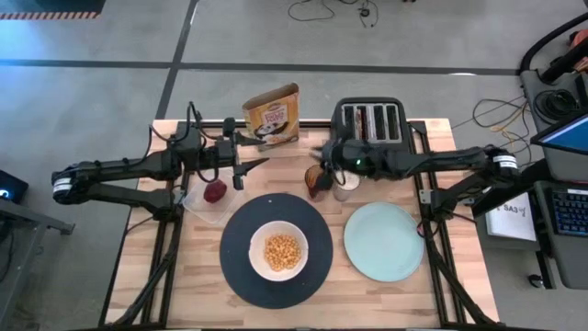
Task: Arrange a breakfast setting
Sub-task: Put the toasted bread on the blue plate
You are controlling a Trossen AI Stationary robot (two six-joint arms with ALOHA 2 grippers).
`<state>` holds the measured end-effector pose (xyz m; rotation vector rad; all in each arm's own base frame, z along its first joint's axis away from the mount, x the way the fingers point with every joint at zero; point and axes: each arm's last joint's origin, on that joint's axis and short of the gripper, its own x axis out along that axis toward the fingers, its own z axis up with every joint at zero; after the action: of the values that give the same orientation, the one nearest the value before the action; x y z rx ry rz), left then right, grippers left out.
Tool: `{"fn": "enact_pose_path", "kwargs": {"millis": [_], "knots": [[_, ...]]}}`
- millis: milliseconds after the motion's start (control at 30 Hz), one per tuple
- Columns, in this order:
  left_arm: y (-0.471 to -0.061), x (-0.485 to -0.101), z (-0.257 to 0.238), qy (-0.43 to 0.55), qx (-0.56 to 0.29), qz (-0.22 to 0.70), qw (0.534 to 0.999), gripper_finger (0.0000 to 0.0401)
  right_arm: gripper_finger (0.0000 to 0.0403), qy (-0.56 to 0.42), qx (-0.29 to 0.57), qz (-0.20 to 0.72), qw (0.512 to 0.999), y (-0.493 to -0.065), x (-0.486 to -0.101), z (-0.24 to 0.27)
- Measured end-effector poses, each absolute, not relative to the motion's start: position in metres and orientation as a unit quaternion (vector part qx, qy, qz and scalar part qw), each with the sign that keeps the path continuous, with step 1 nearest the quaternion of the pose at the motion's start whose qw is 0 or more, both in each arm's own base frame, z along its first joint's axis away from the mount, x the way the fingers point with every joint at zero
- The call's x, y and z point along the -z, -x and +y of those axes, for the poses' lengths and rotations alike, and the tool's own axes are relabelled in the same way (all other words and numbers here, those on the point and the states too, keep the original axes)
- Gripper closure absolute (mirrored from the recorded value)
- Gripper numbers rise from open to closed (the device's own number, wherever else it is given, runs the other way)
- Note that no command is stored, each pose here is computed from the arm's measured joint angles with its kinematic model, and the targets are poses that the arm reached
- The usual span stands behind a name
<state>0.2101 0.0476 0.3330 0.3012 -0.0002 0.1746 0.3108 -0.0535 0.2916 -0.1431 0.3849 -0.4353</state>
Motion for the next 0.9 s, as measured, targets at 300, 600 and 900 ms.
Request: {"fn": "enact_pose_path", "kwargs": {"millis": [300, 600, 900], "knots": [[-0.210, -0.333, 0.049, -0.153, -0.113, 0.006, 0.982, 0.0212, 0.0330, -0.039, 0.397, 0.272, 0.876, -0.276, -0.348, -0.112], [-0.209, -0.332, 0.053, -0.175, -0.177, 0.022, 0.968, 0.0212, 0.0323, -0.158, 0.514, 0.388, 0.749, -0.240, -0.322, -0.194], [-0.207, -0.332, 0.056, -0.195, -0.225, 0.038, 0.954, 0.0212, 0.0323, -0.176, 0.508, 0.381, 0.753, -0.246, -0.316, -0.209]]}}
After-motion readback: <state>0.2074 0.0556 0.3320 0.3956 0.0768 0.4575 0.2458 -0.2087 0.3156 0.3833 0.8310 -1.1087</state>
